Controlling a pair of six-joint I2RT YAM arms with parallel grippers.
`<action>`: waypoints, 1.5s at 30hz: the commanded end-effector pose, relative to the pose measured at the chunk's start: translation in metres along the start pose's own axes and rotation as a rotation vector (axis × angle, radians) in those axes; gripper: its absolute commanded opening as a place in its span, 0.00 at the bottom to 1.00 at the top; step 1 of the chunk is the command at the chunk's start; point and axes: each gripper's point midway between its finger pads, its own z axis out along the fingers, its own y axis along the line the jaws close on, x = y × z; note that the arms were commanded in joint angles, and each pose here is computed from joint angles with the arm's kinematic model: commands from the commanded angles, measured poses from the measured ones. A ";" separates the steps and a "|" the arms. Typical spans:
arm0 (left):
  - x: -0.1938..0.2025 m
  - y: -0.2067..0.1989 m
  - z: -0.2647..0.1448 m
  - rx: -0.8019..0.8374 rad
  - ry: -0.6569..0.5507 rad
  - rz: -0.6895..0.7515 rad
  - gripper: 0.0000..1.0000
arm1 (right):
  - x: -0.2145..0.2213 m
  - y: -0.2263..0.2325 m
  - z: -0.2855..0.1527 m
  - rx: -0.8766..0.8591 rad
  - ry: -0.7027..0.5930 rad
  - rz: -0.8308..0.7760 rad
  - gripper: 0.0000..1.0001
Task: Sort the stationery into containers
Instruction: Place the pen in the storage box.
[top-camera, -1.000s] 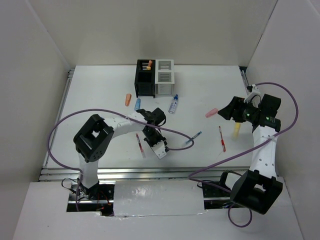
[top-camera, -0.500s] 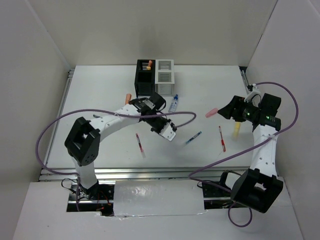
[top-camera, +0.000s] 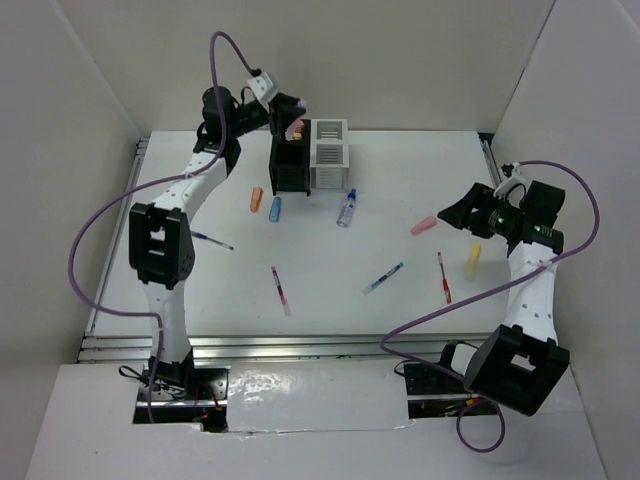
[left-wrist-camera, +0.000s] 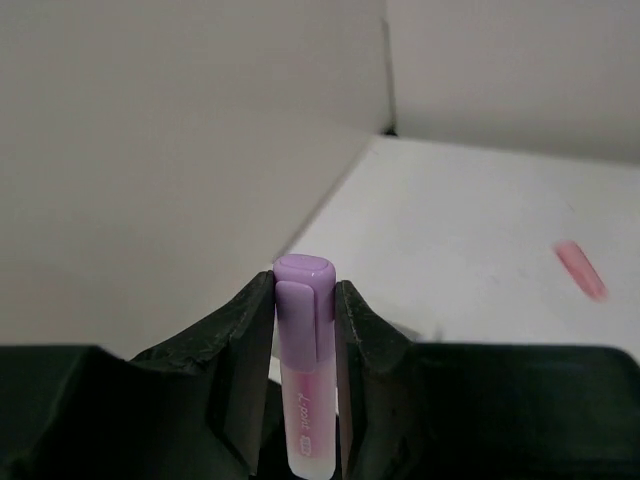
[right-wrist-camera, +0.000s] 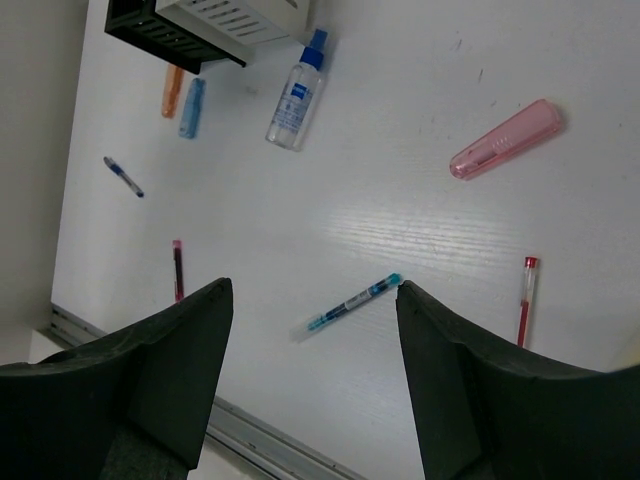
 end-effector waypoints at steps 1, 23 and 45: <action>-0.054 0.046 0.019 -0.121 -0.260 -0.052 0.00 | -0.029 0.002 -0.002 0.001 -0.067 -0.027 0.73; 0.041 0.154 0.014 -0.466 -0.331 -0.035 0.00 | -0.032 -0.009 0.033 0.034 0.002 -0.036 0.72; 0.095 0.138 0.012 -0.432 -0.256 -0.144 0.55 | -0.039 0.008 0.054 0.009 0.031 -0.104 0.72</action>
